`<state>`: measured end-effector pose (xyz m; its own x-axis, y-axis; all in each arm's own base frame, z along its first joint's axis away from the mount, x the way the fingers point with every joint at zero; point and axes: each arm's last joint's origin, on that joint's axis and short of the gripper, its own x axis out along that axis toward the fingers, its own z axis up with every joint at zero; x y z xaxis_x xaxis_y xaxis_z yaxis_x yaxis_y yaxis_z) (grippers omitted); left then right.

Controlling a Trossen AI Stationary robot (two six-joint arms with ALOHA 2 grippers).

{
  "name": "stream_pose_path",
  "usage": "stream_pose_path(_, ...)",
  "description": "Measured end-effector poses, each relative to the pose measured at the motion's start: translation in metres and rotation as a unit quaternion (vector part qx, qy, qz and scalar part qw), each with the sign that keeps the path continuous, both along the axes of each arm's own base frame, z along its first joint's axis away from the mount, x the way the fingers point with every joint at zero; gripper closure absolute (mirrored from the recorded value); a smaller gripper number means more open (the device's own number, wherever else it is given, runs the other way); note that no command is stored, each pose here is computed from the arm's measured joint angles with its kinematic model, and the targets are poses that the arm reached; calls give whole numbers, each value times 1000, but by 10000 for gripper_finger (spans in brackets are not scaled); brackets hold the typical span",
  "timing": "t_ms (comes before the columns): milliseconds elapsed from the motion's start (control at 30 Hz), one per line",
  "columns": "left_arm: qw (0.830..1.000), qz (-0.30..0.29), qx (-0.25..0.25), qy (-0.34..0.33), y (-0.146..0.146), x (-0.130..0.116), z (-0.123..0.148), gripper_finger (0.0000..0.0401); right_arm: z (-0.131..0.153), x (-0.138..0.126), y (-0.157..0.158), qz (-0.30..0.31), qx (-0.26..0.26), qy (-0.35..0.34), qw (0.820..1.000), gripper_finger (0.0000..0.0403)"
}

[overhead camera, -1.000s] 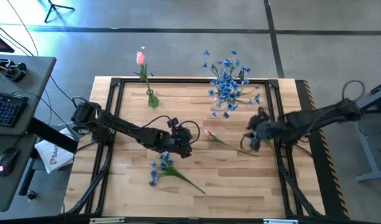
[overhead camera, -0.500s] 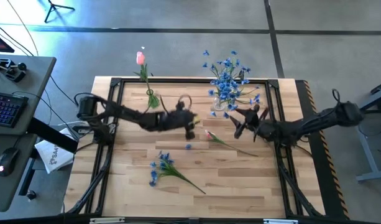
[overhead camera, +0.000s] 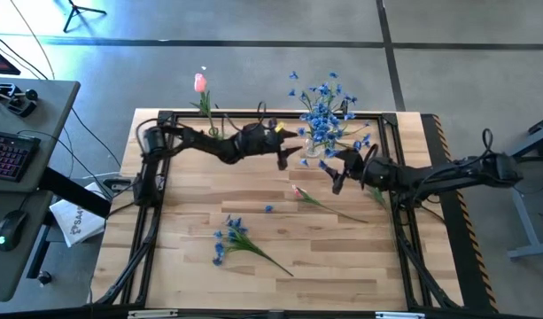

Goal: Sort flowers into vase by color
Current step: Put the right blue flowers into the transparent vase

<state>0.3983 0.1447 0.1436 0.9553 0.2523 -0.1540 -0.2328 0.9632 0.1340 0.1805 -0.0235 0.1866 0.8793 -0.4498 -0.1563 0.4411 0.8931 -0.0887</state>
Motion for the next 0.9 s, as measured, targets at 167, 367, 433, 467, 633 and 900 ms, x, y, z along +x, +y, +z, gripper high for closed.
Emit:
stream_pose_path(167, 1000, 1, 0, -21, 0, 31, -1, 132, -3, -3, 8, 6, 22, 17, 1000, 167)
stream_pose_path(367, 999, 43, -27, 8, 7, 56, -6, 126, -6, -10, 20, 29, 64, 30, 997, 167)
stream_pose_path(433, 998, 46, -38, 14, 9, 62, -3, 126, -5, -12, 23, 38, 72, 28, 996, 167)
stream_pose_path(467, 998, 47, -43, 16, 10, 65, -2, 126, -4, -13, 25, 43, 75, 28, 996, 167)
stream_pose_path(633, 998, 35, -46, 18, 8, 76, -8, 126, -3, -19, 34, 65, 95, 26, 993, 167)
stream_pose_path(900, 998, 37, -57, 5, 11, 99, -19, 126, -9, -35, 48, 82, 184, 57, 978, 167)
